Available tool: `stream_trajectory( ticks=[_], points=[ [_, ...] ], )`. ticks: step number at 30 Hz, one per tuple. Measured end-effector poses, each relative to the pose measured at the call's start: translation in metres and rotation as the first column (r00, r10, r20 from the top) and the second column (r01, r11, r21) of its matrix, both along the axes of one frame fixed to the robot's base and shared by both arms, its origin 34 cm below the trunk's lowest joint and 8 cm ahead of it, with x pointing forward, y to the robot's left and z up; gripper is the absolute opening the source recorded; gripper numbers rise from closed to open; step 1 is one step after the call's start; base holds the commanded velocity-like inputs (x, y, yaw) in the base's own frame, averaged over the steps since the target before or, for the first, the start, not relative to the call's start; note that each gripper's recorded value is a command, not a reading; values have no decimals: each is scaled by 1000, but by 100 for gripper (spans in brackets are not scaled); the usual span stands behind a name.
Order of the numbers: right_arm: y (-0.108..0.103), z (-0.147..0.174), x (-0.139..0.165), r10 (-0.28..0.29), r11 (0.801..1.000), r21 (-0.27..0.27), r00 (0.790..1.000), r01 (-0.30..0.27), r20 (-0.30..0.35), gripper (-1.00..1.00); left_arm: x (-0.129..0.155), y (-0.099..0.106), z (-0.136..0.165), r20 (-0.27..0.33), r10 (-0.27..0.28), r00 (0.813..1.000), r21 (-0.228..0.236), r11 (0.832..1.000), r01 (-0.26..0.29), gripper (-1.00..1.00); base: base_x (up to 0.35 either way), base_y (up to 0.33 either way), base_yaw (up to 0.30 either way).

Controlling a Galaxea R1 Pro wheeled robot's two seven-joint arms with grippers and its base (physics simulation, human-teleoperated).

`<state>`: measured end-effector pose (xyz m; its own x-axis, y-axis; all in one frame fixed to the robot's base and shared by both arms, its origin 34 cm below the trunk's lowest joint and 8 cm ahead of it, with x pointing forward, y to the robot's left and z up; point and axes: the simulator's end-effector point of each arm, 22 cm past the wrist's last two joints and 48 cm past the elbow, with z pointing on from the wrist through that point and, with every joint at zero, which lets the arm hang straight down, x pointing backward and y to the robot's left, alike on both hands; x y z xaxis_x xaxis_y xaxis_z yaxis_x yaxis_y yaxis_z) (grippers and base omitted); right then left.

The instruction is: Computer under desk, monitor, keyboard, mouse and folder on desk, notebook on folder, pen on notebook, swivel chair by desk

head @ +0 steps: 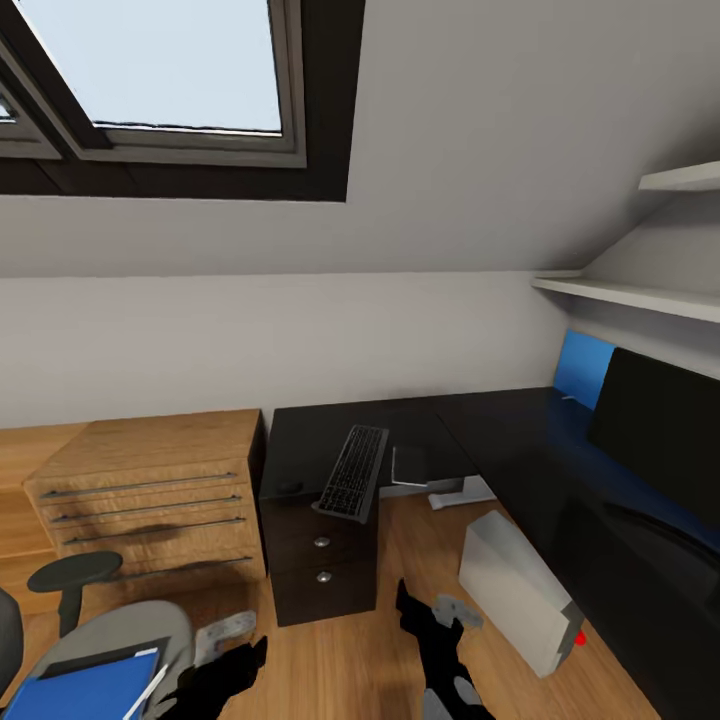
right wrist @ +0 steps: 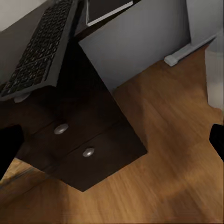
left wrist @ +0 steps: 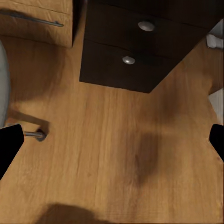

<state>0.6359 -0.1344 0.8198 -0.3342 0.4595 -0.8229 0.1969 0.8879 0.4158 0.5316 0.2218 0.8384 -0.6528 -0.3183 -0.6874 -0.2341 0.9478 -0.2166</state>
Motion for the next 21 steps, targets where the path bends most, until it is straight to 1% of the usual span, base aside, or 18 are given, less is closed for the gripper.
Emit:
stream_trajectory(
  ticks=[1, 2, 3, 5, 7, 8, 9, 11, 12, 14, 15, 17, 18, 21],
  points=[
    [2, 3, 3, -7, 1000, 27, 1000, 7, 2, 100, 5, -3, 5, 11, 1, 1000, -9, 1000, -1, 100, 0, 0, 0],
    [6, 12, 9, -16, 997, 78, 1000, 15, 13, 100, 14, -8, 14, 32, 2, 999, -23, 1000, -2, 100, 0, 0, 0],
    [9, 17, 13, -20, 994, 107, 1000, 18, 20, 100, 19, -10, 18, 42, 3, 999, -29, 1000, -2, 100, 0, 0, 0],
    [22, 38, 25, -22, 976, 218, 998, 10, 50, 100, 31, -15, 30, 69, 7, 998, -52, 999, -3, 100, 0, 0, 0],
    [29, 45, 29, -17, 961, 278, 998, -1, 60, 100, 34, -17, 30, 74, 11, 997, -66, 998, -6, 100, 0, 0, 0],
    [45, 58, 34, 9, 919, 393, 998, -35, 67, 100, 37, -13, 30, 74, 34, 997, -93, 995, -27, 100, 0, 0, 0],
    [49, 60, 35, 17, 905, 424, 998, -44, 67, 100, 37, -10, 28, 71, 42, 997, -98, 995, -35, 100, 0, 0, 0],
    [61, 66, 35, 48, 847, 527, 996, -77, 69, 100, 37, 4, 21, 60, 79, 995, -110, 991, -72, 100, 0, 0, 0],
    [63, 68, 35, 59, 819, 565, 995, -94, 79, 100, 37, 12, 21, 61, 99, 993, -113, 989, -92, 100, 0, 0, 0],
    [61, 69, 36, 69, 798, 592, 993, -111, 93, 100, 39, 18, 20, 65, 114, 991, -117, 988, -106, 100, 0, 0, 0],
    [61, 70, 36, 78, 784, 608, 991, -127, 106, 100, 39, 22, 19, 66, 123, 990, -117, 986, -115, 100, 0, 0, 0],
    [62, 70, 35, 92, 767, 624, 988, -149, 123, 100, 38, 27, 15, 62, 133, 989, -117, 985, -125, 100, 0, 0, 0],
    [63, 70, 35, 98, 762, 628, 987, -157, 128, 100, 38, 28, 13, 60, 136, 989, -117, 985, -128, 100, 0, 0, 0],
    [63, 62, 33, 101, 763, 628, 988, -155, 121, 100, 39, 27, 9, 59, 137, 989, -117, 985, -129, 100, 0, 0, 0]
  ],
)
